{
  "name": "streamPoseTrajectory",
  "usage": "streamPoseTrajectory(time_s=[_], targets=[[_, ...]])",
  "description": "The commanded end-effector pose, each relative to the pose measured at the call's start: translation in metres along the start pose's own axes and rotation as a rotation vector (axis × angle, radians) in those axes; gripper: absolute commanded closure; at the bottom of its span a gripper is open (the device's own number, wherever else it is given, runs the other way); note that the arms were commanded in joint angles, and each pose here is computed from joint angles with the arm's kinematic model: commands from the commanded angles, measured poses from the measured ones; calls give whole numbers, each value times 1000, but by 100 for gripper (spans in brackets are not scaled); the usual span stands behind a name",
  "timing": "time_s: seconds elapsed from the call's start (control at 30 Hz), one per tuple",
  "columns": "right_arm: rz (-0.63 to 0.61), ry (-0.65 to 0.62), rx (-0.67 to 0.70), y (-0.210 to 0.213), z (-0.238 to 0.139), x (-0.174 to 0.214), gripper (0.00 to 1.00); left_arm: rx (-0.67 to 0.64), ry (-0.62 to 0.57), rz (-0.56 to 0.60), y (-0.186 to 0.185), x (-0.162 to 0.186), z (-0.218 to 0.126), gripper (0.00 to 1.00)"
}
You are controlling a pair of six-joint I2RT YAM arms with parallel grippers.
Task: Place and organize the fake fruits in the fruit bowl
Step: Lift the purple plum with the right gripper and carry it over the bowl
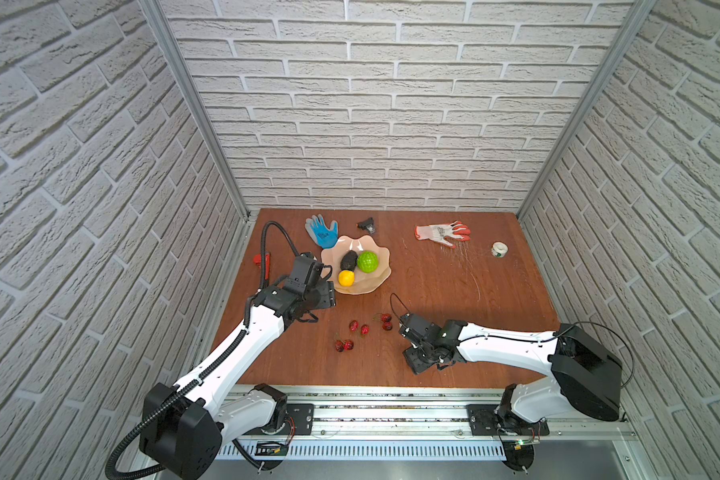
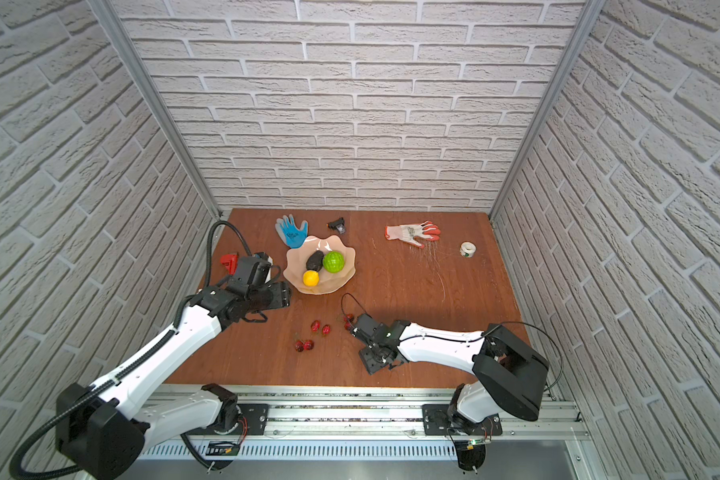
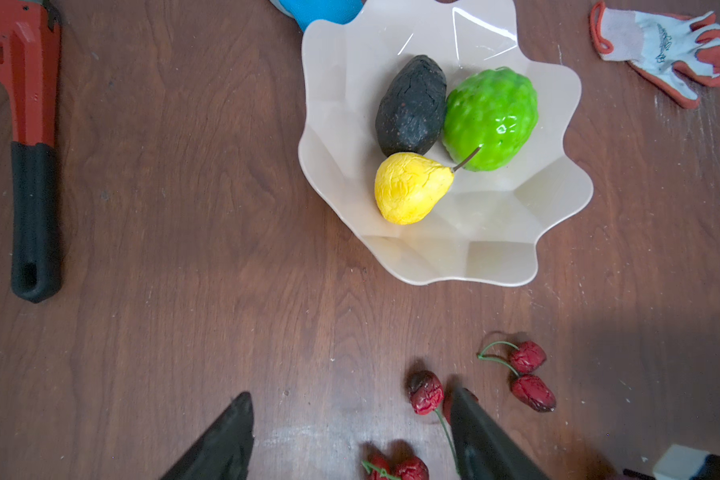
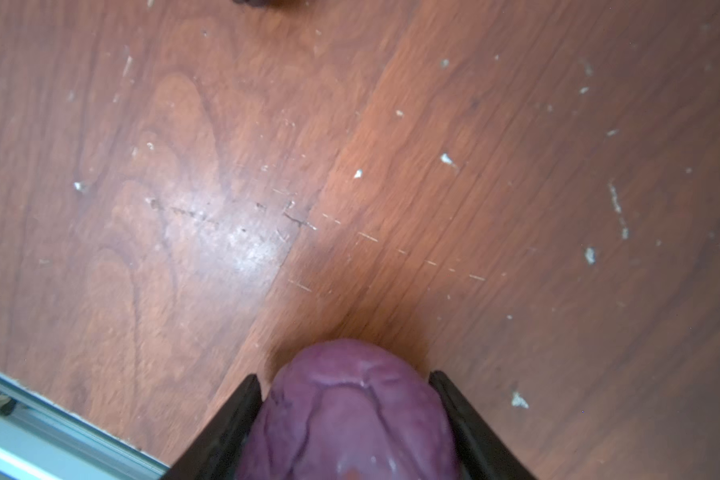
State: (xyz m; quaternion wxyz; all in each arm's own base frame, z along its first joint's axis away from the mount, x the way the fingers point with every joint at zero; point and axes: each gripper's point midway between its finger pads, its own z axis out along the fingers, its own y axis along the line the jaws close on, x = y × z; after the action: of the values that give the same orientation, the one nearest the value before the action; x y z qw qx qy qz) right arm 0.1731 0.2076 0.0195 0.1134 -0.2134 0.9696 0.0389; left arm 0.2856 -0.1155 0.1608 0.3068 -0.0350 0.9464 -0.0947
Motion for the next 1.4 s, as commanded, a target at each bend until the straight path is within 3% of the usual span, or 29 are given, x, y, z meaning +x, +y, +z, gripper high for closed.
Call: streamPoseTrajectory(time_s=[0.0,0.43,0.87,1.23,1.37], targets=[[-5,-24,-12,4,-6,-9,42,-8,-14,8,1,-1,-1,26],[-46,-61,-47,14,-39,-29,49,-34,-15,-12,6,1,6,25],[-224,-266,-120,57,-115,-163,49,-68,-14,-50,22,14,-1,25],[-209,-320,-148,65,-85,-261,49,-128,-101,-72,50,15,-45,23],[-183,-286,-137,59,-49,-275,49,-133,-111,-96,55,20,-51,23]])
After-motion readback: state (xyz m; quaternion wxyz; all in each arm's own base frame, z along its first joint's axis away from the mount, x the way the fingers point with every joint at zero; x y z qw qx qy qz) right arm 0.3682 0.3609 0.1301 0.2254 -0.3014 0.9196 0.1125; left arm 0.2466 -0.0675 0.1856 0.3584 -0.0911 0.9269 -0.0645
